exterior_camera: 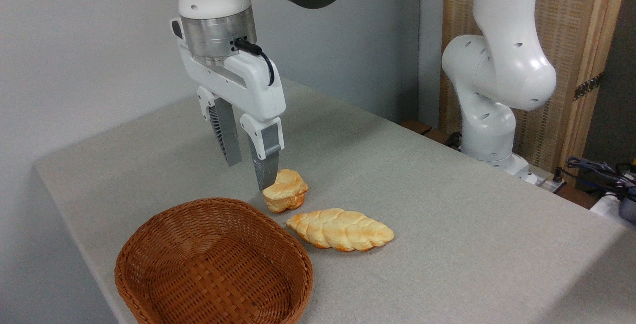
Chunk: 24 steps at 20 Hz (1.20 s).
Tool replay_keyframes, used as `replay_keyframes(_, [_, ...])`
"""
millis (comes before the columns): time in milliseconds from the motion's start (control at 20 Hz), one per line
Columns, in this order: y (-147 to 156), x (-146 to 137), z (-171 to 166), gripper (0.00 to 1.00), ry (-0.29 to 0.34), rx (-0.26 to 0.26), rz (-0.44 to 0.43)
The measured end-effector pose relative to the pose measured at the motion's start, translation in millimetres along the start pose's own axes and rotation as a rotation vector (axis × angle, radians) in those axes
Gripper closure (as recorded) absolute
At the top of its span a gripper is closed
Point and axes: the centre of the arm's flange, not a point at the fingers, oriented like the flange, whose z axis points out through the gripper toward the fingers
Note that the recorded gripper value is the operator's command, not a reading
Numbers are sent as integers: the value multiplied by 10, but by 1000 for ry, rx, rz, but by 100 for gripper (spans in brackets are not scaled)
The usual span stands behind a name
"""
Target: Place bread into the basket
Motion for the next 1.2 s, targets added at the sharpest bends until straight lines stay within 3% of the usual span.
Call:
replay_keyframes(650, [126,48,95,0,-15,-14,23])
replay_keyframes(950, [517,-31,285,0,-37,-41,74])
replay_keyframes(1200, [809,-80,648,0,-44,-51,116])
